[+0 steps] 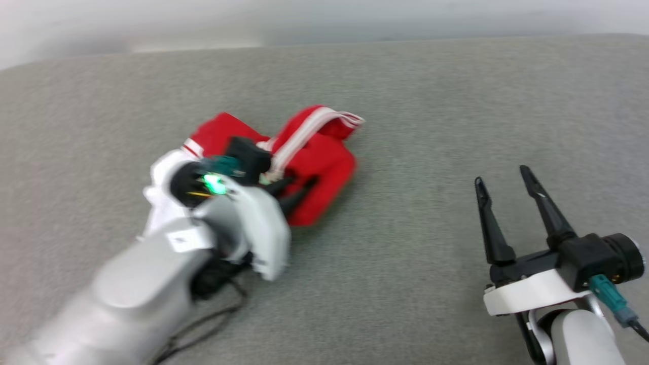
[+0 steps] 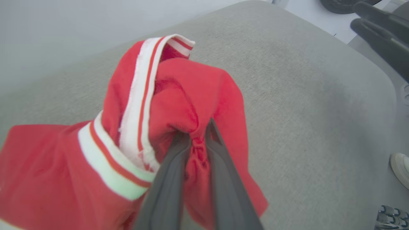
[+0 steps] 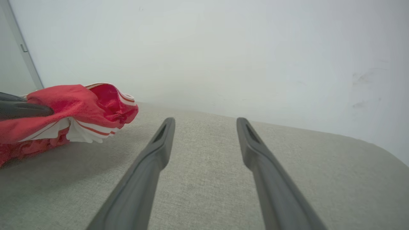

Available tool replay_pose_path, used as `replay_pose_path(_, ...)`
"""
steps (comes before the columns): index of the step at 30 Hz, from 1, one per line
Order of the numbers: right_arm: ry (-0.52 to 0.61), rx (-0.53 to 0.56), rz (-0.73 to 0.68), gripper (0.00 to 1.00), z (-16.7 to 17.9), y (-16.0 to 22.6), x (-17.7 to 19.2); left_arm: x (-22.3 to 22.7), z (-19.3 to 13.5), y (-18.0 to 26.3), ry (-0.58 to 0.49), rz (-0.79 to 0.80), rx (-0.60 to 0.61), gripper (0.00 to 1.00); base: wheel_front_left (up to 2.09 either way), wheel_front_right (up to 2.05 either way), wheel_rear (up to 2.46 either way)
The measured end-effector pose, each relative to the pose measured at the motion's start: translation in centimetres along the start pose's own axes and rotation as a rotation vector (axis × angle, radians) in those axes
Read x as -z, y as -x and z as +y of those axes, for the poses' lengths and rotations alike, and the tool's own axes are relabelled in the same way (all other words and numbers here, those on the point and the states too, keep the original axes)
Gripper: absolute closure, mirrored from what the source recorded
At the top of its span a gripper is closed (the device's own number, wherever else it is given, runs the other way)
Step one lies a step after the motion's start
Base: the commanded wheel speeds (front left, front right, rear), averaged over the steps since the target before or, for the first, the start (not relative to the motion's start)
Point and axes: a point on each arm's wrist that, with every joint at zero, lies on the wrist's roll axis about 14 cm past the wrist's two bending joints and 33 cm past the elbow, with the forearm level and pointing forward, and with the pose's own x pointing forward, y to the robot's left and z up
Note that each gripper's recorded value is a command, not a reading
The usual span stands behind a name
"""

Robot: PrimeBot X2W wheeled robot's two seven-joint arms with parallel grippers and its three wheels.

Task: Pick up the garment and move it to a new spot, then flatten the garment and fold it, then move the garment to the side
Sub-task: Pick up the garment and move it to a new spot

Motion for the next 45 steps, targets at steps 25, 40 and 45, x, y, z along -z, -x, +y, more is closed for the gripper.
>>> replay_pose_path(25,0.051,0.221,-0.021,0.0,-7.1,4.3,-2.1,-2.5,-13.4,-10.4,0.014,-0.171,0.286,0.0,0.0,0.0,0.0)
replay_pose_path(40,0.05,0.085,-0.113,0.0,-2.5,2.3,-4.8,-8.2,2.5,4.4,-0.152,-0.477,-0.301,0.0,0.0,0.0,0.0)
replay_pose_path(45,0.046,0.037,-0.138,0.0,-0.8,2.2,-5.6,-7.2,3.7,10.5,-0.165,-0.542,-0.457,0.0,0.0,0.0,0.0)
